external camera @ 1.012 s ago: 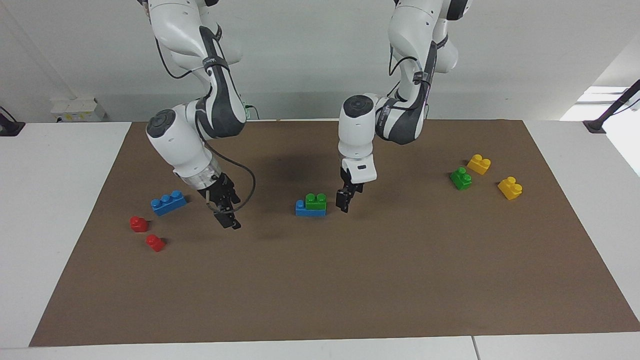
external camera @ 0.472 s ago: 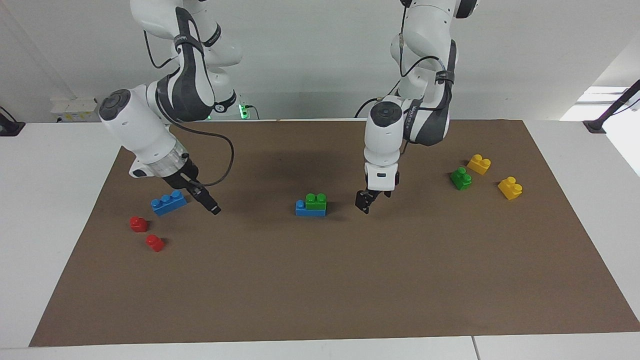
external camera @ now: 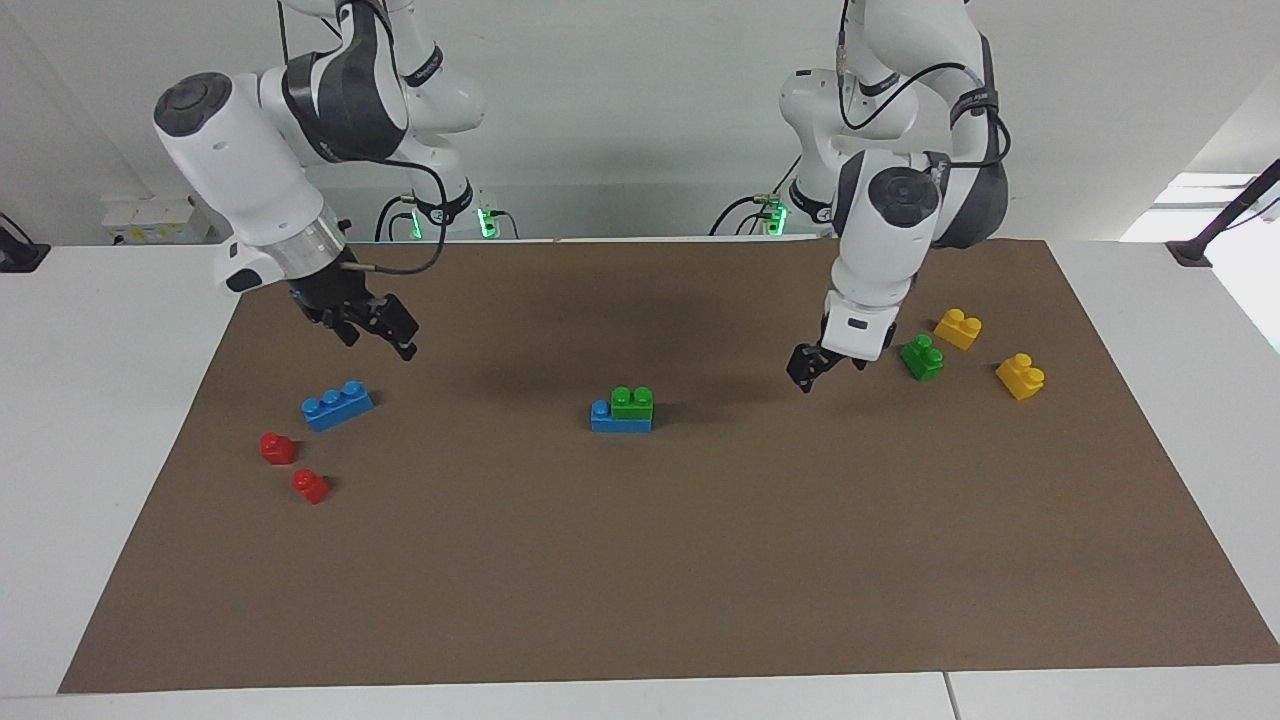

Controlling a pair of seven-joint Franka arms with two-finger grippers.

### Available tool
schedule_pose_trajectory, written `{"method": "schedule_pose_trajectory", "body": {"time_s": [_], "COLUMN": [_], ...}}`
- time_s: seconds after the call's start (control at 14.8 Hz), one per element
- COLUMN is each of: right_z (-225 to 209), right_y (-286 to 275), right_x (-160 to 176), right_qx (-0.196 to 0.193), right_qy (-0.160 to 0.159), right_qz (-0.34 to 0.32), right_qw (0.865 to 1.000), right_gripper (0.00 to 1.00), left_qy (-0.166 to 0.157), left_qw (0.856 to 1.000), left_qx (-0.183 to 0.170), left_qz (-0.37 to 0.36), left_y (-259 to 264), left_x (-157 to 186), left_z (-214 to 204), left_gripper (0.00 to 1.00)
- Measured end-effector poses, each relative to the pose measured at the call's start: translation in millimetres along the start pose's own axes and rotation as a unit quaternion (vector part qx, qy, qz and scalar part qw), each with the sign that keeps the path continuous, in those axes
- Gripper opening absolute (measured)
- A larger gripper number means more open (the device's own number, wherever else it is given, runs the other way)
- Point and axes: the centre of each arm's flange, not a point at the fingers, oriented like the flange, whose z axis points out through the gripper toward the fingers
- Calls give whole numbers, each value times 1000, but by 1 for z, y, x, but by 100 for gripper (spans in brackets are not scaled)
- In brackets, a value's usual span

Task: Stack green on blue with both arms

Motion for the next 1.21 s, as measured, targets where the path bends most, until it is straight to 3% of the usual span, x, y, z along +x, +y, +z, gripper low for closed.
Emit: {"method": "schedule_pose_trajectory", "body": {"time_s": [0.4,0.61,1.21], "right_z": [-65,-83,-85], "right_y": [14,17,23], "right_x": [-23,-26,-22], "right_qx": [-59,-69,-70], "right_qy": [-17,-27,-30], "right_qz": [-139,-163,-159], "right_qw": [988,984,984], "right_gripper": [100,100,100], "left_qy": [-4,-2,20], "left_qw": [996,995,993], "left_qx": [-6,-9,-13], "left_qz": [84,103,119], "left_y": [-107,-153,-161], "left_x": [25,30,33], "left_z": [-43,-64,-115], "left_gripper": [100,100,100]}}
